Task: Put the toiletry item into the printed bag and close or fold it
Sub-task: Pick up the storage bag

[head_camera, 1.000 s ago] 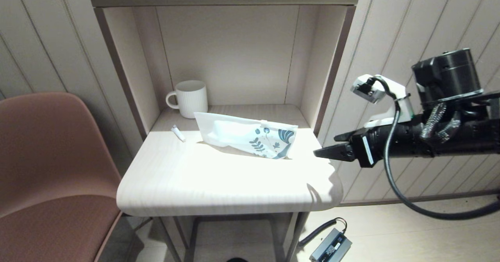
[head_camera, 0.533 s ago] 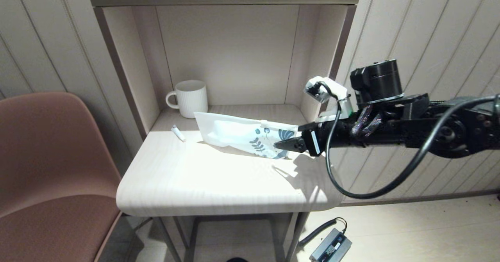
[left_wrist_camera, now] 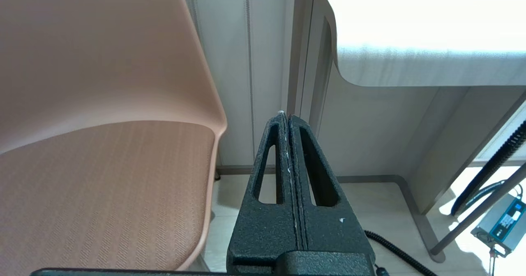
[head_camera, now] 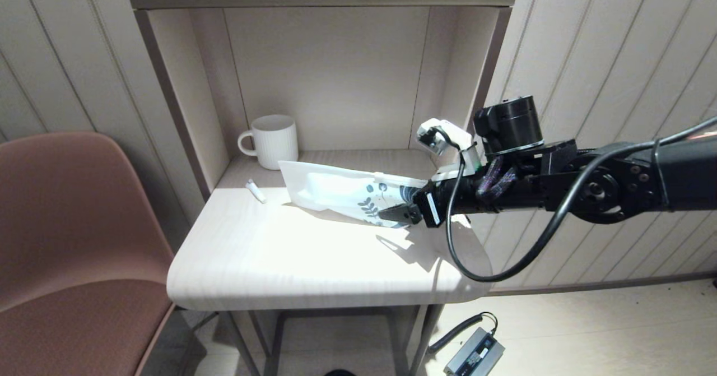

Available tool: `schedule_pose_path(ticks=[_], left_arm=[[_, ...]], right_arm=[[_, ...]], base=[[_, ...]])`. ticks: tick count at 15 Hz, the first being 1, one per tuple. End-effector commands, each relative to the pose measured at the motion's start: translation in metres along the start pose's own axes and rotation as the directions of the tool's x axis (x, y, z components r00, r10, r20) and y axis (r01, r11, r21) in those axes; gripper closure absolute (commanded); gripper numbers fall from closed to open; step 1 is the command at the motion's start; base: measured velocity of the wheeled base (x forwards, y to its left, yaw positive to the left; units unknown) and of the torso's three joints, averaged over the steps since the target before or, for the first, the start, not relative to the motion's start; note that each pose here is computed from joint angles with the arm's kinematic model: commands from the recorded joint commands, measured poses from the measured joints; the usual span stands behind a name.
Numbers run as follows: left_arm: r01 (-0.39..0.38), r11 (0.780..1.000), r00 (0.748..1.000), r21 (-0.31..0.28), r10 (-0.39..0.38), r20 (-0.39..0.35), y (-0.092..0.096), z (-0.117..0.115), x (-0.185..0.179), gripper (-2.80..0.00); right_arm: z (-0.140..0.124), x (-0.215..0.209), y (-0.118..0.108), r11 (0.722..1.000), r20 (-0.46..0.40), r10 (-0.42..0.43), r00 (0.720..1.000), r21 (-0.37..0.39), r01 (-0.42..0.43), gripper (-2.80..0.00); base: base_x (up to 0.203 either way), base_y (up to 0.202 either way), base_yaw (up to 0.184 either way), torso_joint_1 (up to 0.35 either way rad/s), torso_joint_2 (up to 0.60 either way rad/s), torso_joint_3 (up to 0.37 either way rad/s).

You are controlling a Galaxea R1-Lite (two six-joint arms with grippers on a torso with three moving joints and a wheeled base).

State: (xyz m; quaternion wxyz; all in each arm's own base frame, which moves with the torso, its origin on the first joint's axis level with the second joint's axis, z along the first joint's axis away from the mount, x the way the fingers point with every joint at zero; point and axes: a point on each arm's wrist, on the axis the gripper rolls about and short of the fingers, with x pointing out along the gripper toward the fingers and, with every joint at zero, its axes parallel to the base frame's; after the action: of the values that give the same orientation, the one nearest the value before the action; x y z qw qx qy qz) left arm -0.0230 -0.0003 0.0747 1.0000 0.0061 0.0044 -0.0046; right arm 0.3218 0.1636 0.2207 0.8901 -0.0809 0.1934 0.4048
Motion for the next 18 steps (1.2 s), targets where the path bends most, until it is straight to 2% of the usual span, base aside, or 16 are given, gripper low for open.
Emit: schedule_pose_path(ticks=[1, 5, 6, 18], left_arm=[[0.001, 1.000, 1.000, 0.000, -0.001, 0.000, 0.000, 0.000, 0.000, 0.00], [0.000, 1.000, 1.000, 0.000, 0.000, 0.000, 0.000, 0.000, 0.000, 0.00], [0.002, 1.000, 1.000, 0.000, -0.002, 0.000, 0.000, 0.000, 0.000, 0.00], [0.000, 1.000, 1.000, -0.003, 0.000, 0.006, 0.000, 0.000, 0.000, 0.00]], right_arm=[[0.003, 0.002, 0.000, 1.000, 0.007, 0.004, 1.000, -0.005, -0.004, -2.80], [0.004, 0.003, 0.000, 1.000, 0.010, 0.005, 1.000, -0.007, -0.005, -2.80], [0.004, 0.003, 0.000, 1.000, 0.010, 0.005, 1.000, -0.009, -0.004, 0.00], [0.005, 0.000, 0.010, 0.999, 0.014, 0.026, 1.000, -0.036, -0.026, 0.00]], base=[[0.000, 0.000, 0.000, 0.000, 0.00, 0.000], [0.000, 0.000, 0.000, 0.000, 0.00, 0.000], [0.000, 0.000, 0.000, 0.000, 0.00, 0.000], [0.000, 0.000, 0.000, 0.000, 0.00, 0.000]])
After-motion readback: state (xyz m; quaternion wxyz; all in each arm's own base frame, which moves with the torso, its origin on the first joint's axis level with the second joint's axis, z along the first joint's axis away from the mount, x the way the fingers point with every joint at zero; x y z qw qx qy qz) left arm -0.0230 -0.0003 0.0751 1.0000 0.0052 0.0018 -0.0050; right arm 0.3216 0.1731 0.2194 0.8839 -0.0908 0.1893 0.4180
